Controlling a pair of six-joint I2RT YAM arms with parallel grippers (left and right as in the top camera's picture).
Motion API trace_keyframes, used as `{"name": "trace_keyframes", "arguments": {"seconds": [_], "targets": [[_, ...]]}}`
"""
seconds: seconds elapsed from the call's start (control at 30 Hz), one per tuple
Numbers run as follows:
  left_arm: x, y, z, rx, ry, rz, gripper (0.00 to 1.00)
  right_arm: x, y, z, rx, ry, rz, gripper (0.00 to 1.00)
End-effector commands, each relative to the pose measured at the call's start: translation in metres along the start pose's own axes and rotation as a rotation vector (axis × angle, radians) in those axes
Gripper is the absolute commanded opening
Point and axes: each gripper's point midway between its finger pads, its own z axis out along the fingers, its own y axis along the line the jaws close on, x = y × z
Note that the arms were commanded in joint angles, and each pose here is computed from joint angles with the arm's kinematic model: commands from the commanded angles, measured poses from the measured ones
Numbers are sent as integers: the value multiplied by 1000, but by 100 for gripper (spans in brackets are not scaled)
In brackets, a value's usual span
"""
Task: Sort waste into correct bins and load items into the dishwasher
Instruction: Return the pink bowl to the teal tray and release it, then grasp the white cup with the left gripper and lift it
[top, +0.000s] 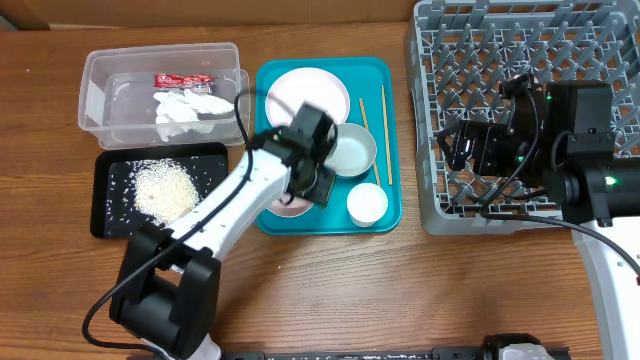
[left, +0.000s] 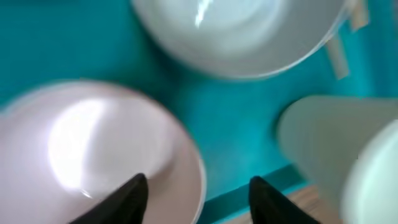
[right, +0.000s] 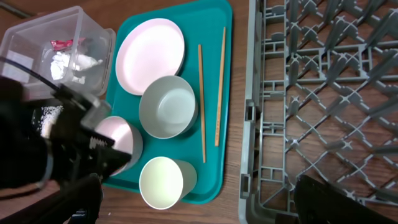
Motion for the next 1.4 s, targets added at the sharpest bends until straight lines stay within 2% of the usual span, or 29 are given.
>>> {"name": "trace_keyframes", "arguments": {"seconds": [0.0, 0.17, 0.4, 0.5, 0.63, 0.7, 0.8, 0.83, 0.9, 1.07, 1.23, 1.37], "targets": [[-41, -30, -40, 103, -118, 143, 57, -9, 5, -5, -6, -26, -12, 100], [-43, -45, -39, 132, -132, 257, 65, -8, 5, -5, -10, -25, -11, 100], [-14, -70, -2, 158, -5, 375, 64, -8, 5, -5, -10, -25, -11, 100], [-10, -66, 7, 96, 22, 391, 59, -8, 5, -5, -10, -25, -11, 100], [-9, -64, 11, 88, 31, 389, 52, -8, 5, -5, -10, -25, -11, 100], [-8, -63, 13, 82, 37, 384, 42, -8, 5, -5, -10, -25, -11, 100], [-7, -62, 16, 81, 45, 385, 42, -8, 5, -5, -10, -25, -11, 100], [-7, -62, 17, 81, 47, 392, 39, -9, 5, -5, -9, -25, -11, 100], [-6, -62, 19, 80, 53, 391, 24, -8, 5, -5, -10, -25, -11, 100], [-6, -62, 20, 80, 55, 395, 4, -8, 5, -5, -10, -25, -11, 100], [-8, -61, 15, 79, 55, 357, 4, -7, 5, -5, -9, -19, -9, 100], [-19, -53, -22, 129, 71, 270, 4, -7, 11, -5, -43, -17, -7, 100]]}}
